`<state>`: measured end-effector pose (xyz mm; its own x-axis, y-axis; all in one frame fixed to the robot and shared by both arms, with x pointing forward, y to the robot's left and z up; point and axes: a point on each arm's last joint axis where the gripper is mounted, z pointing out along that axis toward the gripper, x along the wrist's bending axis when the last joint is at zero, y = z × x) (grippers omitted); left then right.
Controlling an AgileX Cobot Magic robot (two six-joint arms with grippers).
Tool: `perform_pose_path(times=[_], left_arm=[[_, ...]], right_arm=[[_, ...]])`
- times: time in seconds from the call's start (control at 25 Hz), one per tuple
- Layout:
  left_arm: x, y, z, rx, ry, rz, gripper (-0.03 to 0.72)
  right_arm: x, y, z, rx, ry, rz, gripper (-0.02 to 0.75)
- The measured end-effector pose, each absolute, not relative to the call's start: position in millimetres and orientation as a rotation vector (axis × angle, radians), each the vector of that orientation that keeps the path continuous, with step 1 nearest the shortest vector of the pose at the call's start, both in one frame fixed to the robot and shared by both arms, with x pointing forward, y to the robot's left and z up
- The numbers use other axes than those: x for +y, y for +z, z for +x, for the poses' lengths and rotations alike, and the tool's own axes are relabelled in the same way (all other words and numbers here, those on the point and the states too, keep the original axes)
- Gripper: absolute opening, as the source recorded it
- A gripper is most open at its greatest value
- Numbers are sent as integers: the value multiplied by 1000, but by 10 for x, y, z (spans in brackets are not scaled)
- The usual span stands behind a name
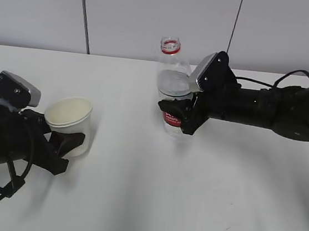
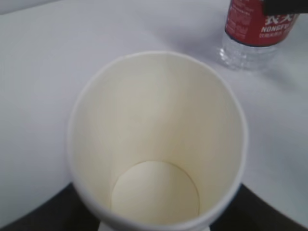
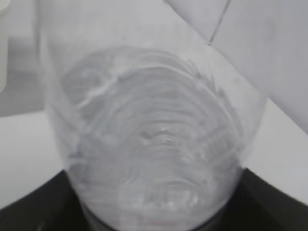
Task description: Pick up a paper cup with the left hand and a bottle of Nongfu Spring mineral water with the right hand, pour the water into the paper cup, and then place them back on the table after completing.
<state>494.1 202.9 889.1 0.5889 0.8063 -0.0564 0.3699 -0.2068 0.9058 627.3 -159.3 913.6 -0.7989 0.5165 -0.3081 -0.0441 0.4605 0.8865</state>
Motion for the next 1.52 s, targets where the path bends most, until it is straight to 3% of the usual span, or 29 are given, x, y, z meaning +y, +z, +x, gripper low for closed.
perform_pose_path(times=[0.6,0.92,1.52], left_arm=[[1848,8981,5045,856,344,1850,384],[1844,8978,5073,850,342,1884,384],[1774,9099,5071,758,322,1763,384]], right_arm=[[-1071,9468,6467,2204,1048,31,469],[-1037,9611,6554,2170,970,-99,467],[-1001,9743,6605,2131,852,-366,455]])
